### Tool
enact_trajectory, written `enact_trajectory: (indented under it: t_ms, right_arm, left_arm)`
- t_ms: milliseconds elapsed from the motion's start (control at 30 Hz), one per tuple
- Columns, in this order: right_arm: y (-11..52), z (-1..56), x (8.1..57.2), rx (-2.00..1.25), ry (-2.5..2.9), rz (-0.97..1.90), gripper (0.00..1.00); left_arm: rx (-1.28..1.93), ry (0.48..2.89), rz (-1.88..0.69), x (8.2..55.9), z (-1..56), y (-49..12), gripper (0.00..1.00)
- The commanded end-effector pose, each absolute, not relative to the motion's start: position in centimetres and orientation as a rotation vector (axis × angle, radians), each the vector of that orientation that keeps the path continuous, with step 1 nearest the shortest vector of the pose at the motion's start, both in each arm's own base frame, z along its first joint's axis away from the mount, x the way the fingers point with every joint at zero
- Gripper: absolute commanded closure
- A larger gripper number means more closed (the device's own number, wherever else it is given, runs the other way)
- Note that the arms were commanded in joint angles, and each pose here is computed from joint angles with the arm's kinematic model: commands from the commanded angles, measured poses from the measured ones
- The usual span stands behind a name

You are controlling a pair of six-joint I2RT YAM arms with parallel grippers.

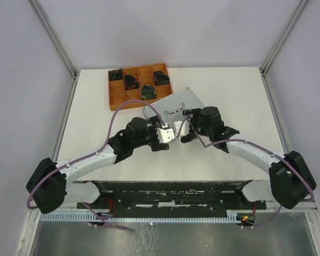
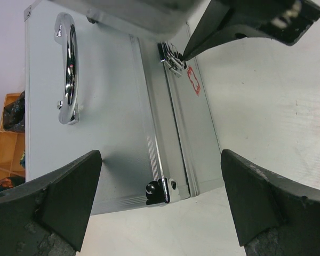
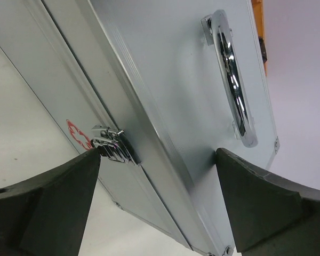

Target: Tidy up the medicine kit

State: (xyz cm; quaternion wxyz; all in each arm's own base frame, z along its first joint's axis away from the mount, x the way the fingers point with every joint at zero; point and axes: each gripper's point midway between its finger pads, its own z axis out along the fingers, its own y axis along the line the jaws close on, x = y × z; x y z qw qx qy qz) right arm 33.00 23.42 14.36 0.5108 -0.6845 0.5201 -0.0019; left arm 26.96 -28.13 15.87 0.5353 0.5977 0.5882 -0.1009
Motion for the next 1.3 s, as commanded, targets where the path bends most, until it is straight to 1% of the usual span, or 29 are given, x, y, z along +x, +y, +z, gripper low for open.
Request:
enact_trajectory:
  t_ms: [0, 100, 300, 433, 667, 833, 1067, 1167, 1267]
  right_arm:
    - [23.8, 14.2, 33.7, -1.633, 1.207, -0.076, 0.03]
    - [23.9, 14.0, 33.8, -1.617, 1.213, -0.078, 0.05]
    - [23.6, 13.4, 34.0, -1.577, 1.189, -0.122, 0.05]
    - [23.3, 13.5, 33.6, -1.554, 1.221, -0.098, 0.05]
    - [22.9, 16.4, 31.6, -1.536, 1.298, 0.006, 0.00]
    - [21.9, 18.0, 29.7, -1.547, 1.424, 0.094, 0.00]
    - [17.7, 22.7, 30.7, -1.184, 1.584, 0.078, 0.00]
    - [15.2, 23.1, 31.7, -1.014, 1.714, 0.027, 0.00]
    - [12.8, 22.8, 33.0, -0.836, 1.845, -0.019, 0.00]
  left_arm:
    - [1.383, 1.391, -0.276, 27.0, 17.2, -28.5, 0.01]
    - [1.384, 1.390, -0.278, 27.0, 17.2, -28.6, 0.01]
    - [1.391, 1.396, -0.286, 26.8, 16.9, -28.5, 0.01]
    - [1.387, 1.398, -0.281, 26.9, 16.9, -28.4, 0.01]
    - [1.339, 1.389, -0.287, 27.2, 18.3, -28.0, 0.01]
    - [1.290, 1.387, -0.331, 27.4, 19.8, -27.5, 0.01]
    - [1.078, 1.434, -0.438, 29.3, 23.9, -25.2, 0.01]
    - [0.901, 1.482, -0.456, 31.2, 25.8, -22.9, 0.01]
    - [0.712, 1.520, -0.407, 33.2, 27.3, -20.1, 0.01]
